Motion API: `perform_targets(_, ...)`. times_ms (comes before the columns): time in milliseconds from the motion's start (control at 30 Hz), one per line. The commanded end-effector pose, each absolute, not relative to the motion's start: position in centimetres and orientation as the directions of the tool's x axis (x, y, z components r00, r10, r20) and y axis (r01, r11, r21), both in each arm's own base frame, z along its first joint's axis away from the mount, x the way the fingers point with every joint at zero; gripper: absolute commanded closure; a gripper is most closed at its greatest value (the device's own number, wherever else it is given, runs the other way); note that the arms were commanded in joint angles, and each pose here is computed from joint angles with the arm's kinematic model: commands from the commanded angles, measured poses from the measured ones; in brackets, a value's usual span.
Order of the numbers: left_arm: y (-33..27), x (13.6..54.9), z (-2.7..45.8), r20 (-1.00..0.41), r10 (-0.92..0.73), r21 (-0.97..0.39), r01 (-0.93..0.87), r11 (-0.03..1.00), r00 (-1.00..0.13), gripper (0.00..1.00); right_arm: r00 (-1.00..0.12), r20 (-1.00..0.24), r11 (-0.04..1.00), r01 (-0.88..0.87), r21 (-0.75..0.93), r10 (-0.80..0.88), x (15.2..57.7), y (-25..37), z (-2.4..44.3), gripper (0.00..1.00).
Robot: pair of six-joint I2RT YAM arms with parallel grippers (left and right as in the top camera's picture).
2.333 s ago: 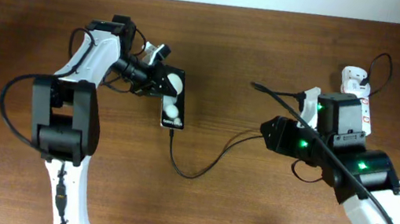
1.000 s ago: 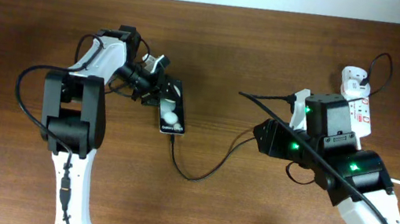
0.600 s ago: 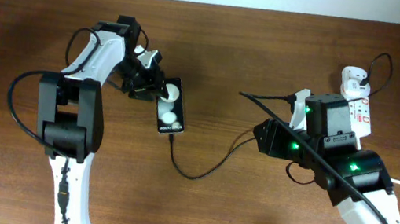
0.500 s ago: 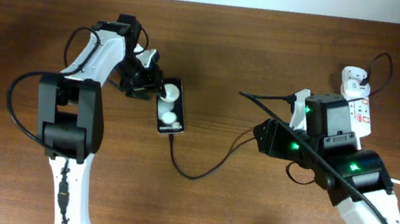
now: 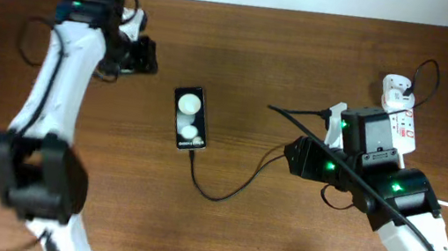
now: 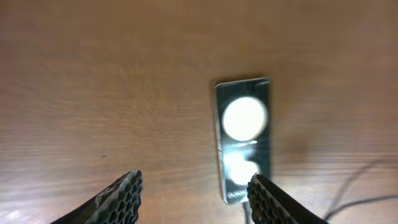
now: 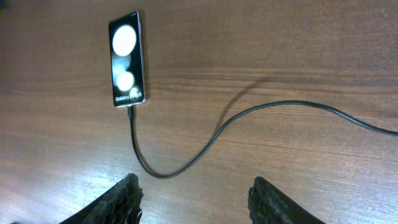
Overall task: Plug charger to phone and switch on socket
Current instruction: 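Move the right gripper to the power strip's orange switch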
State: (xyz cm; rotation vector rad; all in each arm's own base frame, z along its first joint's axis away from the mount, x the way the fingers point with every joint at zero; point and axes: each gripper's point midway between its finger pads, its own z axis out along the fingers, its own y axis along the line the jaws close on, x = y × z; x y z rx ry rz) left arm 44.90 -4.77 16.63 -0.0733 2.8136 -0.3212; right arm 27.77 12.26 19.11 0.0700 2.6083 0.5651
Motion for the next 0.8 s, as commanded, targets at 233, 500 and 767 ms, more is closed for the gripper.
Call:
perform_targets(233, -5.1, 39.7, 29.8, -0.541, -0.092, -0.255, 0.059, 0.965, -0.836, 0.01, -0.843, -0.381, 0.892, 0.224, 0.393, 0.379, 27.9, 2.3, 21.2, 0.70)
perform_targets(500, -5.1, 39.4, 29.6, -0.528, -0.091, -0.255, 0.055, 0.965, -0.844, 0.01, -0.743, -0.305, 0.781, 0.449, 0.433, 0.596, 31.8, -8.6, 19.8, 0.93)
perform_targets(767, -4.8, 39.3, 29.4, -0.523, -0.091, -0.240, 0.044, 0.970, -0.847, 0.01, -0.700, -0.282, 0.725, 0.483, 0.491, 0.656, 38.3, -15.5, 15.1, 0.93)
